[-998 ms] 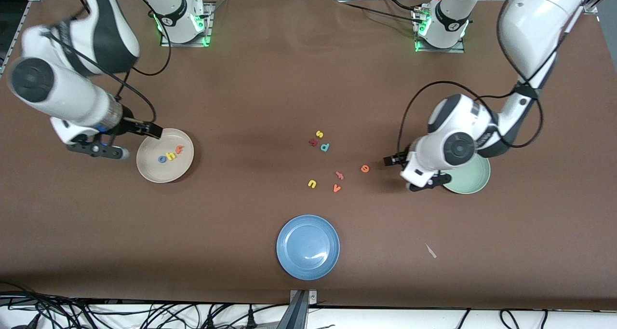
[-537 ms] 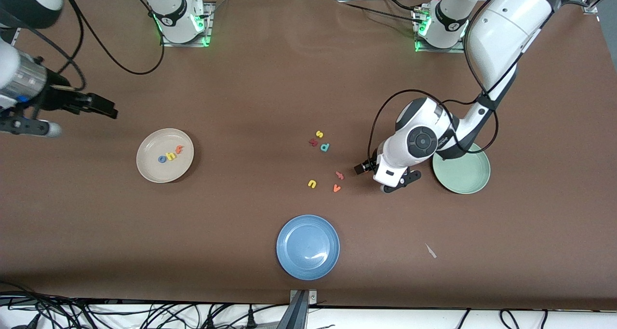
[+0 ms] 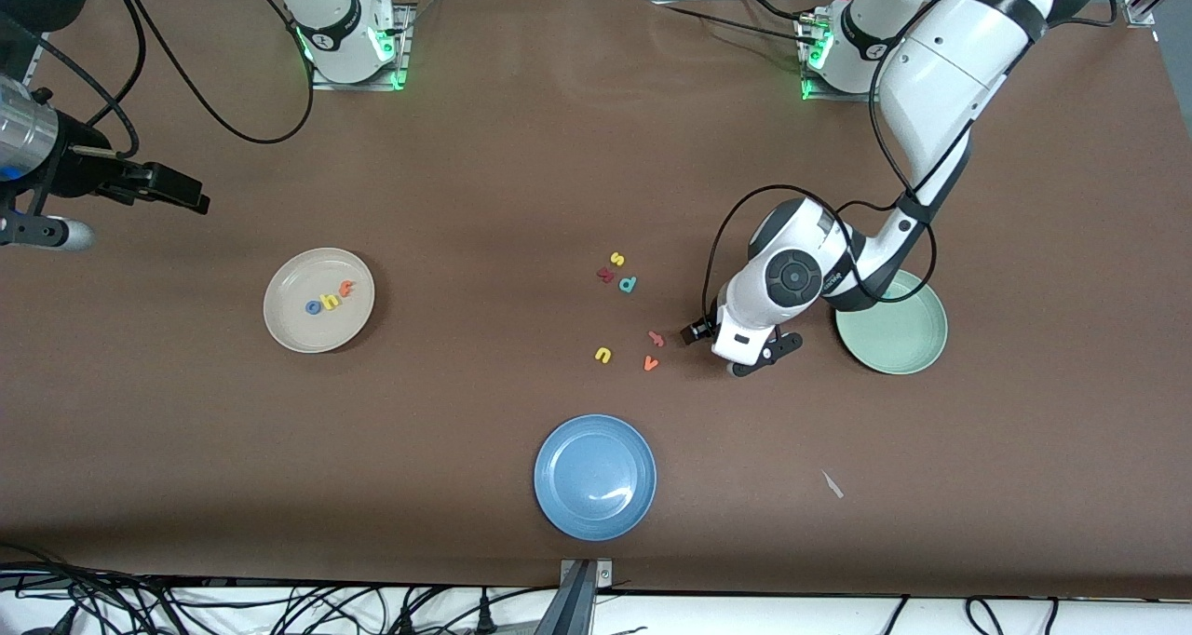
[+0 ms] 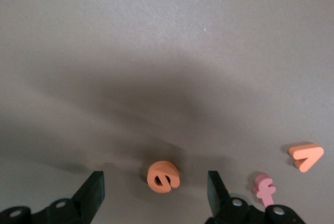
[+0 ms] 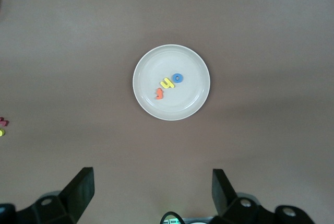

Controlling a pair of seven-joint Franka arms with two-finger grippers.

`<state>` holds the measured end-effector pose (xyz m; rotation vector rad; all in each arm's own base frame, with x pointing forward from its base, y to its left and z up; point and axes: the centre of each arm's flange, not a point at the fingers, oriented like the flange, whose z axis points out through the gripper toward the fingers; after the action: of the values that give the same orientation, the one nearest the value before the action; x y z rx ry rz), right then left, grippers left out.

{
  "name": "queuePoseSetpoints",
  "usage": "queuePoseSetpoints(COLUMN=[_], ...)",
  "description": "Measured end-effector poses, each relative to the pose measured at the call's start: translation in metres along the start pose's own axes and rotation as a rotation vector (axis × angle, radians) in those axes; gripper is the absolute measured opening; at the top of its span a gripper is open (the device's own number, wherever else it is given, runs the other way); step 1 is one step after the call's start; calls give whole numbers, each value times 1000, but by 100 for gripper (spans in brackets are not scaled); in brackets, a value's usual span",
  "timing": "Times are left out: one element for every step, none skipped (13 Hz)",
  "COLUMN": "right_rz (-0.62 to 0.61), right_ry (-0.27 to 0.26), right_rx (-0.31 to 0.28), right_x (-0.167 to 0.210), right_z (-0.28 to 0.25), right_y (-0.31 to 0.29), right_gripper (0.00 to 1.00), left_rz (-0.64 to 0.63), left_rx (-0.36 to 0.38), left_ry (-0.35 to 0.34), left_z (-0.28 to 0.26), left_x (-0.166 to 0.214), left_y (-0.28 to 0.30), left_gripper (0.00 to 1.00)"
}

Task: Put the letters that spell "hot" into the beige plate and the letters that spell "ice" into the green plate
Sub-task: 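Grasp the orange e with the left gripper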

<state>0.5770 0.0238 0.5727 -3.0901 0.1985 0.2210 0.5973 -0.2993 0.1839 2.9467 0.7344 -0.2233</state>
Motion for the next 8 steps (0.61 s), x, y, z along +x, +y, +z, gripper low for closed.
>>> queuePoseSetpoints(right_rz=[1,2,2,2,2,2,2,2], right_ry=[-7,-14,-19,-23,-26,-29,-34,-36], right_rx=[0,0,0,1,1,1,1,1], right_x=[3,5,8,10,12,14,16,17], right_z=[4,8,12,15,19,21,24,25], right_y=[1,1,1,1,1,0,1,1], right_gripper=[100,100,100,100,100,100,100,100], left_rz=[7,12,19,24,28,31,35,36], left_rx=[2,5,9,11,13,16,19,22], left_ry=[0,0,1,1,1,0,1,1], left_z=[1,3,5,6,8,9,11,13], left_x=[-3,-6,-8,-9,-11,-12,-12,-12], left_y=[2,4,5,6,7,7,7,6], left_gripper=[79,79,78,77,73,73,66,60])
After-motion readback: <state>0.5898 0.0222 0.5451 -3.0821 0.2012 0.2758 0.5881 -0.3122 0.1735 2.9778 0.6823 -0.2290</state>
